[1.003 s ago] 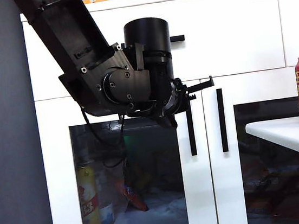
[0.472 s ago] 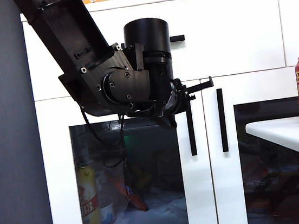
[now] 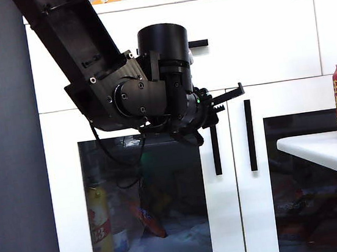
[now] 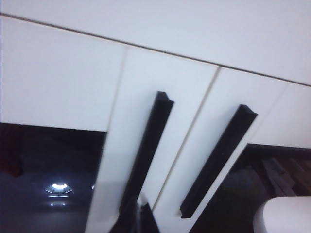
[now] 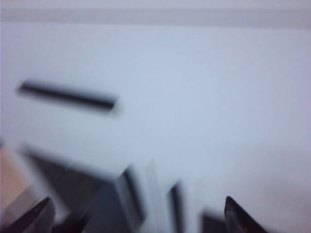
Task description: Open the left door of the white cabinet, pick up a can of beverage from the table on the right, place it inside the cabinet, and finally close the cabinet door.
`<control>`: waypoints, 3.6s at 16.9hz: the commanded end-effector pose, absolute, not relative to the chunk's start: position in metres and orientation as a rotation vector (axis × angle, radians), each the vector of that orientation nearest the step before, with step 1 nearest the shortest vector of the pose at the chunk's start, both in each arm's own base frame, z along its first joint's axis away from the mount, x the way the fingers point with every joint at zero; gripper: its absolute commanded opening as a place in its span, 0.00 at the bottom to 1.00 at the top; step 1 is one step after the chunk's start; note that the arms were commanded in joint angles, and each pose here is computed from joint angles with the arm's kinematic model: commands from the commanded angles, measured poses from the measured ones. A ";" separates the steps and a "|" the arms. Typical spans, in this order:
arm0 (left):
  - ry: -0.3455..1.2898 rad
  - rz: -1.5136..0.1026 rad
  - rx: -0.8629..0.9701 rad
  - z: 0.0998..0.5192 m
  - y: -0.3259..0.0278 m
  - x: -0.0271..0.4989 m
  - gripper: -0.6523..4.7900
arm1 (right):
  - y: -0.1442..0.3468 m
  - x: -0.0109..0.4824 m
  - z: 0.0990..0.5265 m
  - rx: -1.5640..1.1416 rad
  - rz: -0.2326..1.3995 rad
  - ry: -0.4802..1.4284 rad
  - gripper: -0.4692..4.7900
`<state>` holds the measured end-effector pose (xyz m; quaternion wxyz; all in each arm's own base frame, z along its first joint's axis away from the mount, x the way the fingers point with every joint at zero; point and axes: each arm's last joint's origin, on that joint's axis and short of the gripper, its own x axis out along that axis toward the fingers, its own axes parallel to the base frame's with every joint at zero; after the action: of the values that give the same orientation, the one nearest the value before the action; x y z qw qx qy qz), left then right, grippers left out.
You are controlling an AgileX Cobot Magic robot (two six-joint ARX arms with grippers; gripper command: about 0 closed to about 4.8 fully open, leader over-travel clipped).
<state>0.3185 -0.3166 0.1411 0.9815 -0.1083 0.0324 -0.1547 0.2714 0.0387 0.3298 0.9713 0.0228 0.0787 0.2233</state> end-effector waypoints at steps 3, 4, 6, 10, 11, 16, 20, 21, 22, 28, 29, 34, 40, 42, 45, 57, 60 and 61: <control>0.065 -0.314 -0.212 0.147 -0.317 0.326 0.81 | 0.040 0.259 0.301 0.021 0.520 0.475 0.99; 0.088 -0.331 -0.193 0.148 -0.324 0.333 0.81 | 0.041 0.257 0.299 0.020 0.574 0.501 0.99; 0.088 -0.349 -0.124 0.148 -0.338 0.346 0.81 | 0.042 0.256 0.299 0.034 0.621 0.500 0.99; 0.067 -0.348 -0.086 0.130 -0.359 0.368 0.80 | 0.043 0.254 0.302 0.029 0.637 0.480 0.99; 0.066 -0.348 -0.086 0.128 -0.361 0.370 0.80 | 0.043 0.254 0.302 0.029 0.637 0.480 0.99; 0.034 -0.309 -0.106 0.127 -0.366 0.382 0.80 | 0.043 0.254 0.302 0.028 0.637 0.480 0.99; 0.005 -0.203 -0.078 0.129 -0.362 0.397 0.56 | 0.043 0.255 0.302 0.028 0.637 0.480 0.99; 0.003 -0.180 -0.081 0.129 -0.362 0.397 0.23 | 0.043 0.255 0.302 0.025 0.637 0.479 0.99; 0.003 -0.181 -0.081 0.129 -0.363 0.396 0.14 | 0.043 0.255 0.302 0.025 0.637 0.480 0.99; 0.001 -0.205 -0.085 0.130 -0.369 0.391 0.11 | 0.043 0.255 0.302 0.018 0.634 0.471 0.99; 0.001 -0.206 -0.085 0.130 -0.369 0.391 0.11 | 0.043 0.255 0.303 0.017 0.633 0.460 0.99; 0.000 -0.101 -0.021 0.129 -0.366 0.392 0.18 | 0.042 0.256 0.310 0.015 0.627 0.397 0.99; 0.019 -0.042 0.030 0.127 -0.400 0.351 0.84 | 0.041 0.257 0.309 -0.003 0.577 0.402 0.99; 0.009 -0.083 0.009 0.128 -0.400 0.354 0.73 | 0.041 0.257 0.309 -0.002 0.577 0.406 0.99; -0.016 -0.055 -0.018 0.131 -0.391 0.363 0.73 | 0.040 0.257 0.309 -0.001 0.577 0.409 0.99; -0.014 -0.174 -0.107 0.131 -0.366 0.394 0.27 | 0.040 0.257 0.309 -0.002 0.577 0.409 0.99; -0.015 -0.179 -0.104 0.131 -0.366 0.394 0.11 | 0.040 0.257 0.309 -0.002 0.577 0.410 0.99; -0.015 -0.180 -0.104 0.131 -0.366 0.393 0.11 | 0.040 0.257 0.309 -0.002 0.577 0.409 0.99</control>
<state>0.3917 -0.3668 0.1254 0.9957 -0.0368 0.0016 -0.0846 0.2571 0.0403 0.3060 0.9364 0.0025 0.2087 0.2822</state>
